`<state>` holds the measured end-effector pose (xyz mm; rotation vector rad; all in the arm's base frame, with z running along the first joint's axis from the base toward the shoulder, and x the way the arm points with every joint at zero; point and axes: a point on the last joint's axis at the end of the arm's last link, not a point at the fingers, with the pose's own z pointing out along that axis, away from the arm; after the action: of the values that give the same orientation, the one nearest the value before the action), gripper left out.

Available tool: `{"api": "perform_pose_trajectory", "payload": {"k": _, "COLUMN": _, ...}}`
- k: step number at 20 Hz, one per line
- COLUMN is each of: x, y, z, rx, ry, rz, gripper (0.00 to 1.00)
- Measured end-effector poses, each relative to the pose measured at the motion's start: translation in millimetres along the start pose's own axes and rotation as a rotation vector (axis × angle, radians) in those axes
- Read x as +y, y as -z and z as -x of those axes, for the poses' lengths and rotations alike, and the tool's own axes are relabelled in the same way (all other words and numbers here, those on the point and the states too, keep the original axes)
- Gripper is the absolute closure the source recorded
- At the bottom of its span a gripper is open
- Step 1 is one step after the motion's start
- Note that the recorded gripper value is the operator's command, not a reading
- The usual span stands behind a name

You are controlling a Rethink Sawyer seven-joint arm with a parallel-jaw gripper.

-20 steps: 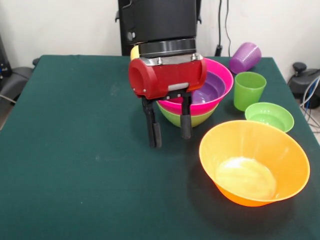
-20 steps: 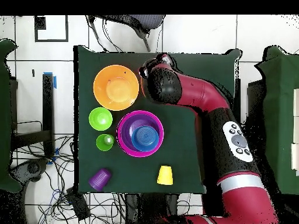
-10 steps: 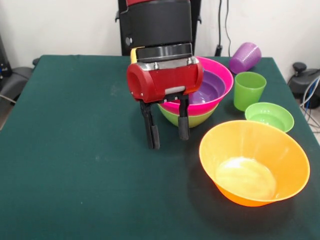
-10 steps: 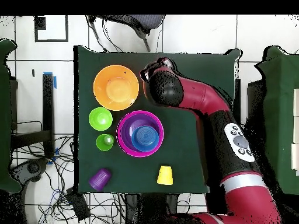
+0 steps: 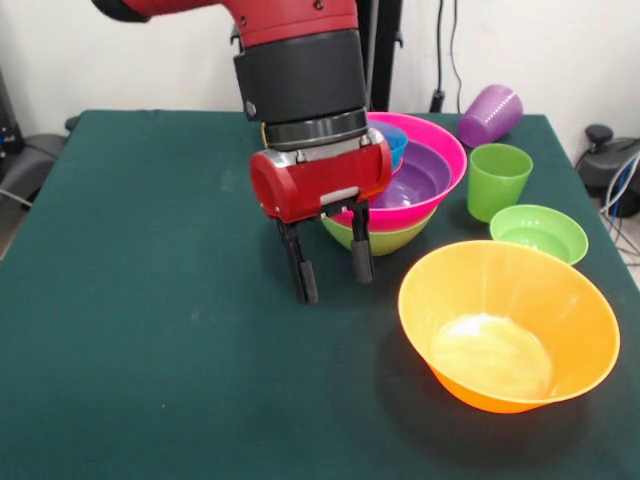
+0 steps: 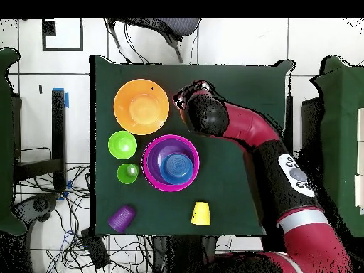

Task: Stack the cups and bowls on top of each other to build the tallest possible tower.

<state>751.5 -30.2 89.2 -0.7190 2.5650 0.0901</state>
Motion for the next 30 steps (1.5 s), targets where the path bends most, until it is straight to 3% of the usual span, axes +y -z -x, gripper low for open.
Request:
{"api": "perform_pose_trajectory", "payload": {"k": 10, "x": 16.5, "y": -11.9, "z": -13.1, "rx": -0.019, "ry": -0.046, "rz": 0.087, "gripper": 0.0}}
{"api": "perform_pose_trajectory", "payload": {"k": 14, "x": 20.9, "y": -9.9, "z": -7.6, "rx": -0.062, "ry": -0.071, "rz": 0.134, "gripper": 0.0}}
{"api": "perform_pose_trajectory", "payload": {"k": 23, "x": 28.0, "y": -1.8, "z": 18.5, "rx": -0.128, "ry": -0.072, "rz": 0.17, "gripper": 0.0}}
{"api": "perform_pose_trajectory", "payload": {"k": 30, "x": 41.7, "y": -4.6, "z": 26.7, "rx": -0.131, "ry": -0.056, "rz": 0.183, "gripper": 0.0}}
